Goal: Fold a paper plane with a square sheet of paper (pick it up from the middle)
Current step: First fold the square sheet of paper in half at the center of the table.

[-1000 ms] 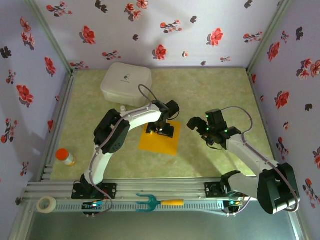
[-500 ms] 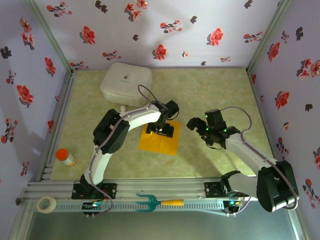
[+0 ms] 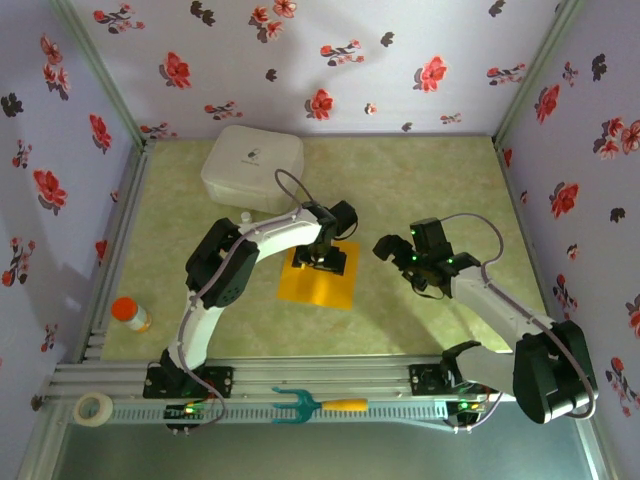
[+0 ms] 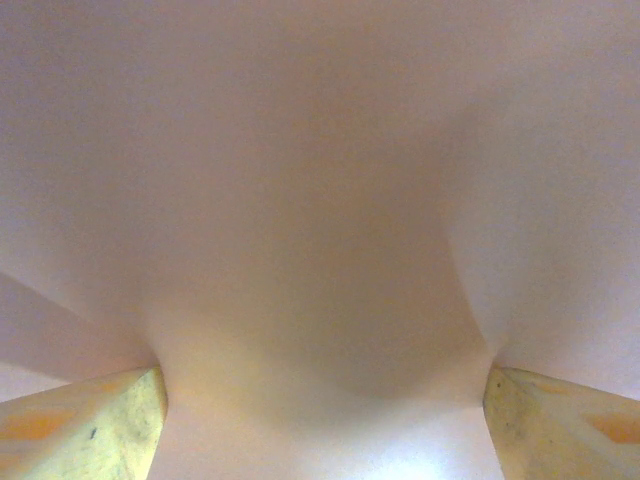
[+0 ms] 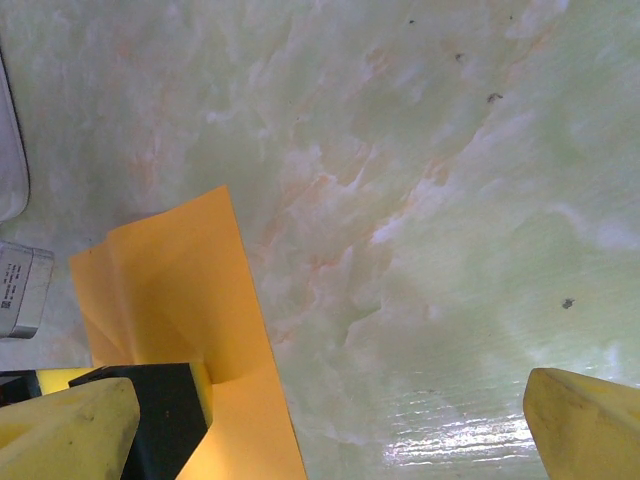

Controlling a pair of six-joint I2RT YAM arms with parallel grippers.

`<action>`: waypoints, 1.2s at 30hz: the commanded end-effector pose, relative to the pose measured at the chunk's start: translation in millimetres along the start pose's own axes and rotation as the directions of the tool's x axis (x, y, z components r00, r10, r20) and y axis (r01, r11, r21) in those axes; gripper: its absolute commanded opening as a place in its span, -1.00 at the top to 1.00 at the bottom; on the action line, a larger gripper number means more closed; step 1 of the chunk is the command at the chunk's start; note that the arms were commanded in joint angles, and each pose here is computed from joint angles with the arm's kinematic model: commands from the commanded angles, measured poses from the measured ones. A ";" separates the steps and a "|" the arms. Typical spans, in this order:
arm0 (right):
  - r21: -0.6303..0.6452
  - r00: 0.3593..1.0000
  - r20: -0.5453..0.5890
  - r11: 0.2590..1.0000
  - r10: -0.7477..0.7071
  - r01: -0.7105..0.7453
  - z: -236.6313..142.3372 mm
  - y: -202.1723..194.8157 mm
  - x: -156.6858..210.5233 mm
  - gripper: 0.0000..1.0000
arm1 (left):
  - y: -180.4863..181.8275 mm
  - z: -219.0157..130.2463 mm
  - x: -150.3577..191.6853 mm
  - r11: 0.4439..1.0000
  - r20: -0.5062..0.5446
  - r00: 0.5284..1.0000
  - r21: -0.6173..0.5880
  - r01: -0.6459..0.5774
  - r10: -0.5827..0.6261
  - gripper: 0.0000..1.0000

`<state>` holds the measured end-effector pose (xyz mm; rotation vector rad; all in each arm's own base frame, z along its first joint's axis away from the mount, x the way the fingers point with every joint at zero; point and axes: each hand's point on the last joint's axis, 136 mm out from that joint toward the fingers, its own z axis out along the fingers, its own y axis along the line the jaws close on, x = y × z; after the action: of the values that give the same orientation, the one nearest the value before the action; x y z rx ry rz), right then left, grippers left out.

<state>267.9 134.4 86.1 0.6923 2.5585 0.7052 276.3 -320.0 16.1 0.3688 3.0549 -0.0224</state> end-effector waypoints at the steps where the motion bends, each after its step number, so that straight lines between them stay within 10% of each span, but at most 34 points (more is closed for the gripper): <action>1: -0.012 1.000 0.001 1.000 0.013 -0.013 -0.8 4.3 -3.2 -0.99 | 1.2 23.7 13.5 1.000 -0.058 0.998 -0.008 0.011 -0.011 -0.58; 15: 0.023 0.999 0.026 0.999 0.041 -0.041 -3.2 -0.7 -7.7 -0.99 | -8.9 -27.1 -8.4 0.995 0.125 0.992 0.098 -0.012 0.000 0.17; 24: 0.122 0.991 0.112 0.989 0.069 -0.082 -14.6 -15.5 -21.3 -0.99 | -20.4 -64.9 -16.6 0.965 0.215 0.975 0.264 -0.011 -0.048 0.28; 36: -0.060 0.969 0.246 0.998 0.036 -0.022 -34.7 0.6 -32.4 -0.99 | -49.3 -110.8 -27.3 0.790 0.245 0.956 0.613 -0.026 -0.159 0.25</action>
<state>272.5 105.9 118.4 0.7739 2.3542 0.6293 285.3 -356.8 109.2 0.2718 2.7503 -0.7986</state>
